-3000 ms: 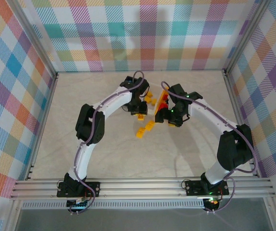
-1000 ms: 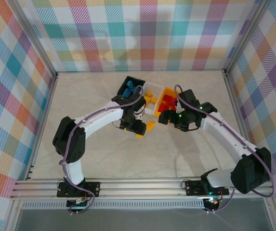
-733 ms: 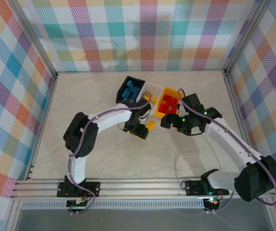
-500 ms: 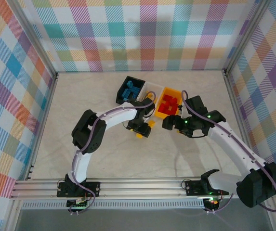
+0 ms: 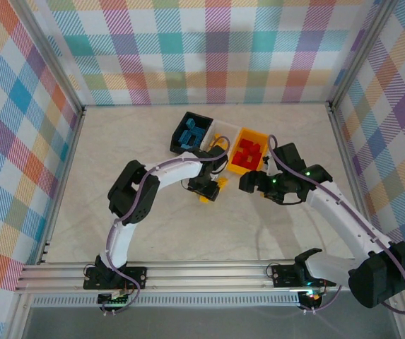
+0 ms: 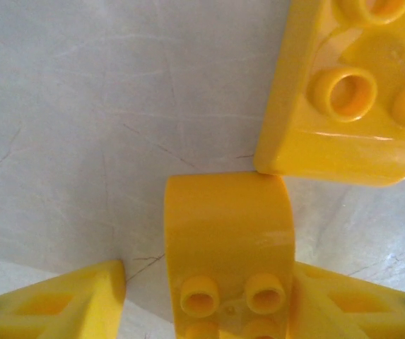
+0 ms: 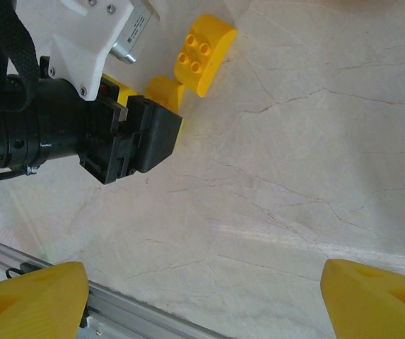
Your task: Sort the legos into containers by color
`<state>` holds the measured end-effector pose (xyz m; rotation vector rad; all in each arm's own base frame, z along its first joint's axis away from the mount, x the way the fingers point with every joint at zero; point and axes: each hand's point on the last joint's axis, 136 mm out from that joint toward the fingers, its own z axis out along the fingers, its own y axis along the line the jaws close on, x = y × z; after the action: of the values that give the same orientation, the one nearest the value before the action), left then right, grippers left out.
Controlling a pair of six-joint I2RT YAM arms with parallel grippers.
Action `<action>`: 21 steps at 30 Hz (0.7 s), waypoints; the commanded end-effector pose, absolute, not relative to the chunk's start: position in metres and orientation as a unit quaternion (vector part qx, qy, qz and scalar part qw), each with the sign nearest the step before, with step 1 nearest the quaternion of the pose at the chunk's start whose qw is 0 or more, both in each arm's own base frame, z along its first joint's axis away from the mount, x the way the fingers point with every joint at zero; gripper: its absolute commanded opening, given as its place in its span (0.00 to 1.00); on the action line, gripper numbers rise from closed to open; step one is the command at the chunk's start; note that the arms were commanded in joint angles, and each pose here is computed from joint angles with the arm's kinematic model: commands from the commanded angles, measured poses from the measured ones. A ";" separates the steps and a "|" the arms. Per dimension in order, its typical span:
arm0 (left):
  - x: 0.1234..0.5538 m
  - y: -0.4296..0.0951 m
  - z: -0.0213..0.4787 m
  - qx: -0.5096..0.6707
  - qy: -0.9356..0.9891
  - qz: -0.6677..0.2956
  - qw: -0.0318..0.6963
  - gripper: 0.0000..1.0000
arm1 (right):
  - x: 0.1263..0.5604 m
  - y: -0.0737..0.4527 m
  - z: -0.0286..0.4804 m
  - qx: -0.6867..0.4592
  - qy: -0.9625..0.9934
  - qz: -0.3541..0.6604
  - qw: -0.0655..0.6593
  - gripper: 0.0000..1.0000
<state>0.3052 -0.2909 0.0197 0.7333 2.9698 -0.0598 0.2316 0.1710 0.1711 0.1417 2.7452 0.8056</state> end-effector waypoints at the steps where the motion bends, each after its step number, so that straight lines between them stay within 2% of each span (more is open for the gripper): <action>1: 0.290 -0.286 0.011 0.246 0.969 -0.020 0.006 0.50 | 0.242 0.174 0.179 0.068 0.943 0.289 0.150 0.86; 3: 0.292 -0.285 0.012 0.247 0.969 -0.022 0.006 0.36 | 0.243 0.176 0.177 0.072 0.943 0.290 0.144 0.86; 5: 0.295 -0.282 0.017 0.243 0.970 -0.023 0.010 0.31 | 0.244 0.176 0.176 0.076 0.943 0.290 0.143 0.86; 12: 0.300 -0.264 0.045 0.212 0.976 -0.034 0.020 0.30 | 0.248 0.176 0.174 0.092 0.941 0.290 0.146 0.86; 21: 0.327 -0.254 0.122 0.145 0.978 -0.120 0.086 0.30 | 0.269 0.194 0.169 0.094 0.937 0.311 0.129 0.89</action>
<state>0.3229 -0.2503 0.0836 0.5008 2.9669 -0.2335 0.2551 0.1834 0.1553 0.2820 2.7674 0.8397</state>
